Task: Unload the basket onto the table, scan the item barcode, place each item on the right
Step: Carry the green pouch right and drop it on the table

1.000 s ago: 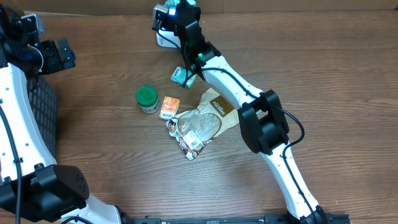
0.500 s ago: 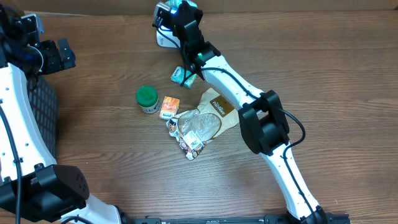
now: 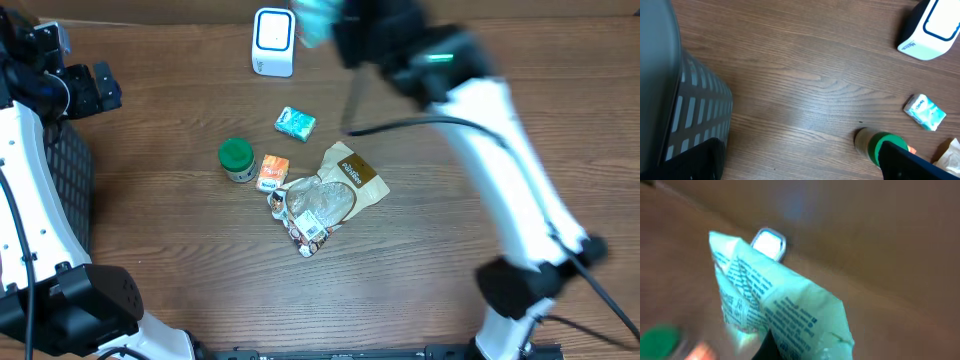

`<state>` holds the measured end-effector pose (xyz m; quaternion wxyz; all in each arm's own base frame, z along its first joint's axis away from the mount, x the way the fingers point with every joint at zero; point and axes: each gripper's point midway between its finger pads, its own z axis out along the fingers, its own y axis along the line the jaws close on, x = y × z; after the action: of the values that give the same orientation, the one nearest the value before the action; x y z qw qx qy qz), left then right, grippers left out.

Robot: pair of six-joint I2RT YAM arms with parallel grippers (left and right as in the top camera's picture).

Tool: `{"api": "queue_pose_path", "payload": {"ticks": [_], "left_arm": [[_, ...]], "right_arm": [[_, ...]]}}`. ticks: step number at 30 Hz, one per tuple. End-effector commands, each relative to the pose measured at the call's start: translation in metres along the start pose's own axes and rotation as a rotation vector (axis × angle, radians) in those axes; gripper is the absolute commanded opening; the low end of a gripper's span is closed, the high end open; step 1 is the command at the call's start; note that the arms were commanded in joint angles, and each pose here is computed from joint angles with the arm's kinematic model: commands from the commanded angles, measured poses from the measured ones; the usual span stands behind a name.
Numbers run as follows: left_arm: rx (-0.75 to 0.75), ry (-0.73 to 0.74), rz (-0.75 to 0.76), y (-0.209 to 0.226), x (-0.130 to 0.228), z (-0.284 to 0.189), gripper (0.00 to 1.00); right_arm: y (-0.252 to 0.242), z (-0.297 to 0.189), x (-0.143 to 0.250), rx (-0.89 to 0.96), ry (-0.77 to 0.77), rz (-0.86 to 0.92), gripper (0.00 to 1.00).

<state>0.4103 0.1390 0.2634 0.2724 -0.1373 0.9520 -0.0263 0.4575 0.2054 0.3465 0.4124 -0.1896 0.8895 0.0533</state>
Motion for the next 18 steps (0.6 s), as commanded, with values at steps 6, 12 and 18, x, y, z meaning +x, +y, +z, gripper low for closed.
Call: {"api": "queue_pose_path", "payload": {"ticks": [6,12,18], "left_arm": [[0.004,0.003,0.032,-0.002,-0.001,0.003,1.0],[0.004,0.003,0.032,-0.002,-0.001,0.003,0.99],[0.004,0.003,0.032,-0.002,-0.001,0.003,1.0]], "right_arm": [[-0.1,0.018,0.138,-0.116,0.459,0.478,0.04],[-0.16,0.048,0.235,-0.054,0.592,0.697,0.04],[-0.184,0.062,0.32,-0.028,0.659,0.845,0.04]]}}
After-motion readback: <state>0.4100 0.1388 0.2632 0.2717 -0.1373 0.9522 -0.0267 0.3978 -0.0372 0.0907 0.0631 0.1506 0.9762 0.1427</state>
